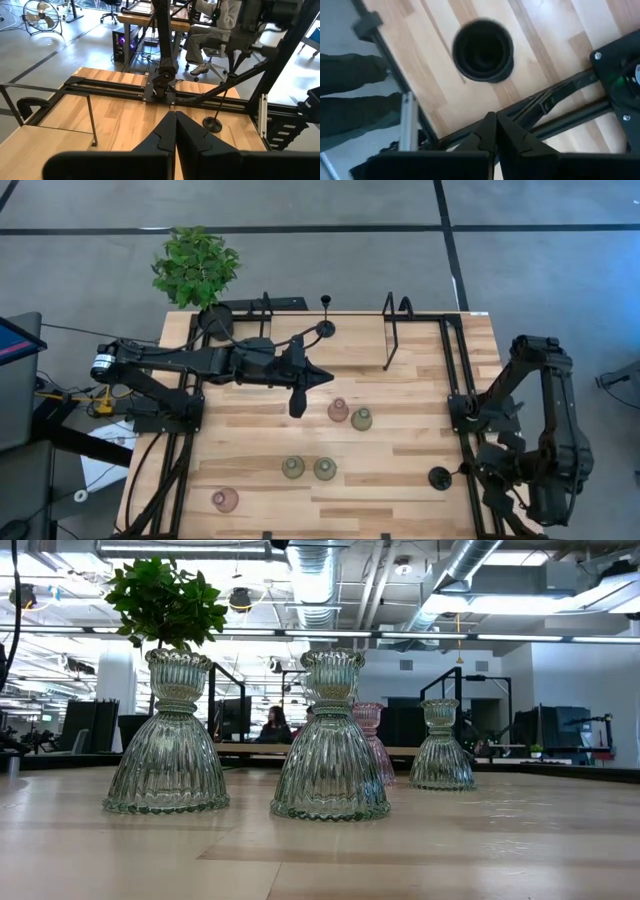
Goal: Pick & Place candle stick holders
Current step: Put the black candle holder on the shelf aligned with the black candle holder
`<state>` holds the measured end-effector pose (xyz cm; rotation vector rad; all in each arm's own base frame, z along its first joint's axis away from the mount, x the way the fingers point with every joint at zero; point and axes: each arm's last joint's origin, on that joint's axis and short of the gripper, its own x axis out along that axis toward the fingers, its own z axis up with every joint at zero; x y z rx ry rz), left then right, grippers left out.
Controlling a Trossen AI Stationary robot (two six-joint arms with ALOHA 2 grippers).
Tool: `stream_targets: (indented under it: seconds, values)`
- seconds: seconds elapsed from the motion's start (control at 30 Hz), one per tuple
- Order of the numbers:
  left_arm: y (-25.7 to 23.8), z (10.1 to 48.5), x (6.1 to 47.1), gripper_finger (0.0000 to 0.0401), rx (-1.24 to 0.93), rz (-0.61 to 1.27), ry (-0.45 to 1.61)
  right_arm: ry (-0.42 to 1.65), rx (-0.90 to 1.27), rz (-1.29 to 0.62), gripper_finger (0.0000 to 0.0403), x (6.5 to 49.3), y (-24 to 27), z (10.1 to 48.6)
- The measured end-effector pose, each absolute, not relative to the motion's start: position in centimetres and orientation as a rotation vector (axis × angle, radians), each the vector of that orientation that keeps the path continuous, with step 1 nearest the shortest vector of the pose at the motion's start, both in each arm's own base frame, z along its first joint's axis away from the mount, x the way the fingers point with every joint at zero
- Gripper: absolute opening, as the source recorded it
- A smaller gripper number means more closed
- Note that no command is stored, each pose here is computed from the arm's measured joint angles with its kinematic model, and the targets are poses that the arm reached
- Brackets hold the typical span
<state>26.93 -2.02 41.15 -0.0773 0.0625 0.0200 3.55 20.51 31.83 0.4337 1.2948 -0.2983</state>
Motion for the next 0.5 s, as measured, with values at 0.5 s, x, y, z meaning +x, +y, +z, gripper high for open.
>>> stream_targets:
  seconds: [0.5]
  values:
    - [-2.0,41.1,26.9,0.0005,-0.077,0.02,0.063,1.262,0.501,-0.268,0.0,5.6,17.9,35.6]
